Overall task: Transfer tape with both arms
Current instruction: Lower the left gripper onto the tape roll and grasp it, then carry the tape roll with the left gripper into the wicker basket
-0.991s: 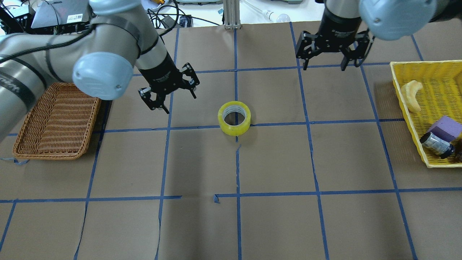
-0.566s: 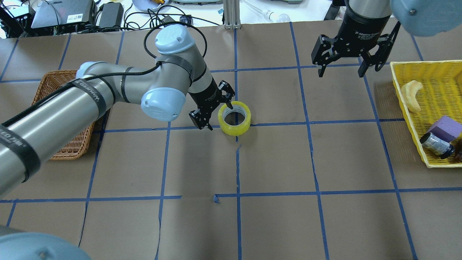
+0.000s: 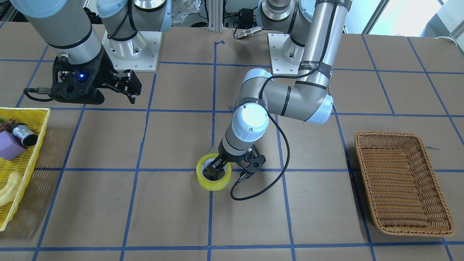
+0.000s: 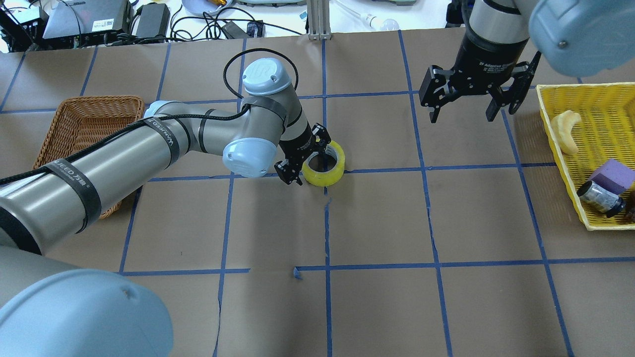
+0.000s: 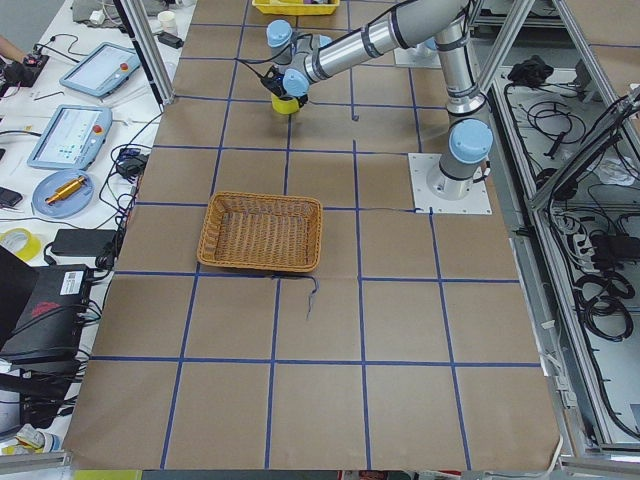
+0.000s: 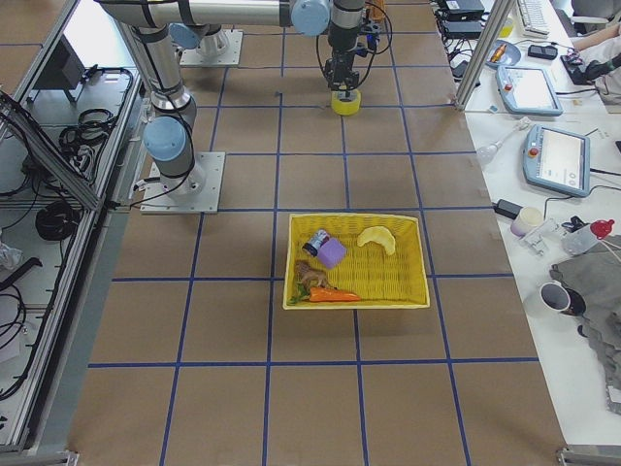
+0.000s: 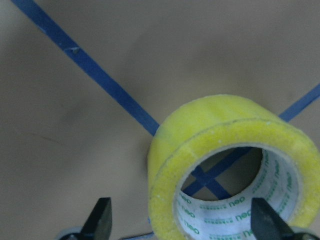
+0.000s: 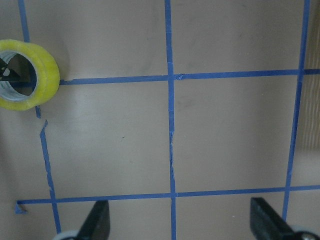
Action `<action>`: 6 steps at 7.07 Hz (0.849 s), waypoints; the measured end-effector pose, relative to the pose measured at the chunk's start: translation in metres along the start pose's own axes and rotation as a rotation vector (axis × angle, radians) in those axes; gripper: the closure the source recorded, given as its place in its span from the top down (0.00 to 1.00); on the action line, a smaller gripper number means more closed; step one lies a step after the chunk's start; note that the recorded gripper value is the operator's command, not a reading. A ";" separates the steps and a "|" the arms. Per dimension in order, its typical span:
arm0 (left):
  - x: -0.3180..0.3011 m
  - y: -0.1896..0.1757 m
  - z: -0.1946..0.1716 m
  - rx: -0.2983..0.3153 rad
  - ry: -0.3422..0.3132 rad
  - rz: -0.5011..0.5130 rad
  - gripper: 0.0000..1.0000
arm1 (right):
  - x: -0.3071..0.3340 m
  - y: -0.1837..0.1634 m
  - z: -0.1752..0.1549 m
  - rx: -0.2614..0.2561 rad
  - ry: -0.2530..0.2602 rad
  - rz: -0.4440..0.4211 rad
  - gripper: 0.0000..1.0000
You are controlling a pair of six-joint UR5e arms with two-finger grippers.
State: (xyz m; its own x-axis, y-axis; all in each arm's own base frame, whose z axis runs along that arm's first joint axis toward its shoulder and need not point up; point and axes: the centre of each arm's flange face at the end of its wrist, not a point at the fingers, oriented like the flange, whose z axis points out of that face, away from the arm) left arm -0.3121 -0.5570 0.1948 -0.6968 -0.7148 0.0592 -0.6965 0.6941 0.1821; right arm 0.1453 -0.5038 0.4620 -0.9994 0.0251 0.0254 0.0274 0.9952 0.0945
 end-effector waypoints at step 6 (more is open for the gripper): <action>-0.031 -0.084 -0.082 0.127 -0.053 0.592 0.00 | 0.004 -0.003 0.003 0.061 0.004 0.000 1.00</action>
State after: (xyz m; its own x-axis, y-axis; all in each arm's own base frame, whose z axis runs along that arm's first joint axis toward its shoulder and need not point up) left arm -0.2176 -0.6001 0.2582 -0.9773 -0.2016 0.0649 -0.2011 0.9795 0.0148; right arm 0.1414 -0.5069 0.4591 -0.9992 0.0251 0.0295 0.0261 0.9991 0.0334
